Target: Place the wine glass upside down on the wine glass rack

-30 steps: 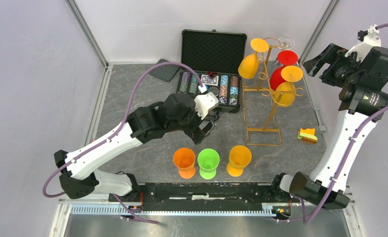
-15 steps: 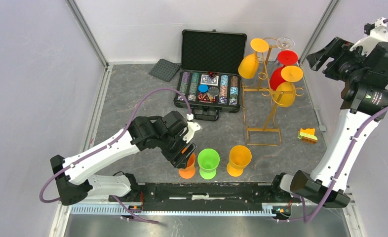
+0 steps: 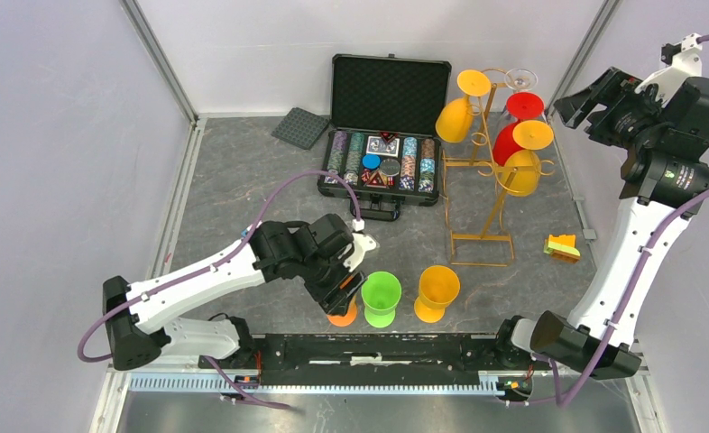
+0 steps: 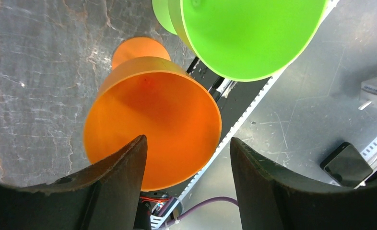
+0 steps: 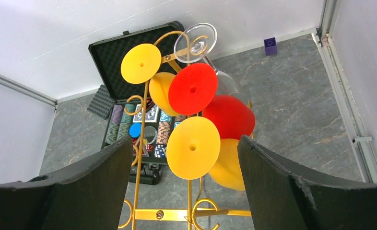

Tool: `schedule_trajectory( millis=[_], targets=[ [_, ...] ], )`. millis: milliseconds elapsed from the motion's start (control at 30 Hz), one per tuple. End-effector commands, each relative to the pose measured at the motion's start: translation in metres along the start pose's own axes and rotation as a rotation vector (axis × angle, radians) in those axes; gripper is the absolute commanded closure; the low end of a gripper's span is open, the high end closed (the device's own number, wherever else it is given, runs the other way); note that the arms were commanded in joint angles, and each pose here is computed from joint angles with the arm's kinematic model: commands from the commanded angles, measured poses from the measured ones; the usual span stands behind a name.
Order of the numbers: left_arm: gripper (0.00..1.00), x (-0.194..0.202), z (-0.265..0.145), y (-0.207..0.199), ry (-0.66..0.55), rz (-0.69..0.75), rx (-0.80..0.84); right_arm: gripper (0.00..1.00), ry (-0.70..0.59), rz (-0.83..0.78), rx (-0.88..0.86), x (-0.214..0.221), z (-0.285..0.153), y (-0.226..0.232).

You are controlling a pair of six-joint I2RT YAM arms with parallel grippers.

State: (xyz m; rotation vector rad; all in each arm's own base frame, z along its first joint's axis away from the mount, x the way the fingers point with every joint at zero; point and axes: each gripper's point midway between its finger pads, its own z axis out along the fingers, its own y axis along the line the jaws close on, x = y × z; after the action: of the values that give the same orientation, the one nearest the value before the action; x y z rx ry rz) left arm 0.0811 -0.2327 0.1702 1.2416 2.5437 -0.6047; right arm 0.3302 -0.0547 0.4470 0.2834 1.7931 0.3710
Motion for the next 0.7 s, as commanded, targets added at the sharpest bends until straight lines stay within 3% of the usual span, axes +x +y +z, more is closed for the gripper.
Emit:
schedule_trajectory(
  millis=[0, 100, 367, 667],
  targets=[
    [0.31, 0.006, 0.013, -0.01, 0.021, 0.038, 0.052, 0.16, -0.037, 0.005, -0.05, -0.011, 0.0, 0.013],
    [0.42, 0.01, 0.018, -0.007, 0.043, 0.05, 0.037, 0.16, -0.03, 0.017, -0.084, -0.01, 0.005, 0.023],
    [0.98, 0.011, 0.016, 0.011, 0.061, 0.044, -0.073, 0.17, 0.015, 0.033, -0.169, 0.002, 0.022, 0.054],
    [0.98, -0.046, -0.063, 0.058, -0.189, 0.062, -0.436, 0.18, 0.026, 0.028, -0.273, -0.001, 0.028, 0.09]
  ],
)
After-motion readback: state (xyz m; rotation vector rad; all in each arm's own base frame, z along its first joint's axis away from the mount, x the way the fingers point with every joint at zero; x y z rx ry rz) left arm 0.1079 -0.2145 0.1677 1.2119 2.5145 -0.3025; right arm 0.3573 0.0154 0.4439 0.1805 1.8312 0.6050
